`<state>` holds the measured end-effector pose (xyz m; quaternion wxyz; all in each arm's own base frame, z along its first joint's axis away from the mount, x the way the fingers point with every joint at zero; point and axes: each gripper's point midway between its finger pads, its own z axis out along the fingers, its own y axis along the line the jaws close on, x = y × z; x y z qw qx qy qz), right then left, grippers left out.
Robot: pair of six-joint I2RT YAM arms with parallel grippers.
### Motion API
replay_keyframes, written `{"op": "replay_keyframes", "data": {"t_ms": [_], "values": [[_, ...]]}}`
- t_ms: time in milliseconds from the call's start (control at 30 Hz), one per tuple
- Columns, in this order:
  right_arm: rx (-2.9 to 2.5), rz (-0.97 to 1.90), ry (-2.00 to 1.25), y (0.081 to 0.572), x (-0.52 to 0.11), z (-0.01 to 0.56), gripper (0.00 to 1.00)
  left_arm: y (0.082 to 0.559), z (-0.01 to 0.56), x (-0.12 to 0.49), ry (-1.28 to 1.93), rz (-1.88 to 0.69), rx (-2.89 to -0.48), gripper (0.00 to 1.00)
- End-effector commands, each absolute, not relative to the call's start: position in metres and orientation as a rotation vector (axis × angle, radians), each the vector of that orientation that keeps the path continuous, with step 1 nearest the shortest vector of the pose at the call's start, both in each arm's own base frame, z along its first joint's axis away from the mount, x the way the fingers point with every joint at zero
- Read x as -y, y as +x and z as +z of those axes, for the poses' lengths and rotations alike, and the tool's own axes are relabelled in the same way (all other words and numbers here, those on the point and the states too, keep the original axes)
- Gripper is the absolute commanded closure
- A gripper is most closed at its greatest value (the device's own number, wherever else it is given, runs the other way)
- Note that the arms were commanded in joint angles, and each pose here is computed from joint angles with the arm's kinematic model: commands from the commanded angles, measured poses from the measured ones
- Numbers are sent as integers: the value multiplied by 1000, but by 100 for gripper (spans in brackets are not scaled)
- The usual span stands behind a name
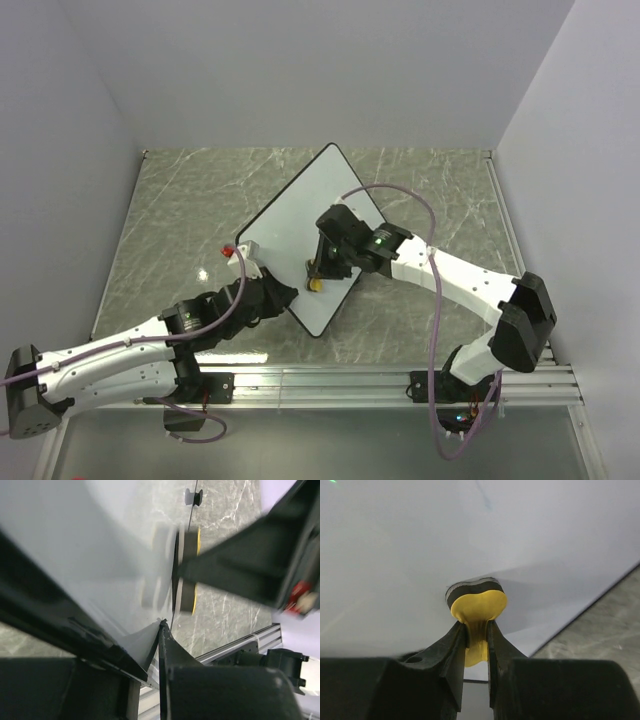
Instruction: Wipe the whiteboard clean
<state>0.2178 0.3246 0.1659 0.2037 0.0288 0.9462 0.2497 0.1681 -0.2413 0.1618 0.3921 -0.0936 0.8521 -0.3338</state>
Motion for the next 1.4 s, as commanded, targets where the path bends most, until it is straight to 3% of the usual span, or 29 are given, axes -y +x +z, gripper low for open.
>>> {"op": "replay_keyframes", "data": {"t_ms": [0, 433, 867, 1033, 1100, 1367], "values": [[-2745, 646, 43, 189, -312, 135, 100, 132, 128, 230, 130, -721, -2398, 100], [-2743, 585, 50, 195, -302, 125, 100, 138, 131, 235, 140, -726, -2402, 100], [-2450, 656, 141, 325, -316, 231, 100, 134, 122, 222, 97, -686, -2421, 100], [-2447, 628, 129, 343, -323, 230, 100, 138, 123, 222, 98, -671, -2412, 100], [-2466, 585, 175, 348, -308, 221, 100, 141, 127, 222, 99, -663, -2397, 100], [-2473, 243, 606, 353, -132, 163, 100, 150, 135, 225, 111, -641, -2356, 100]]}}
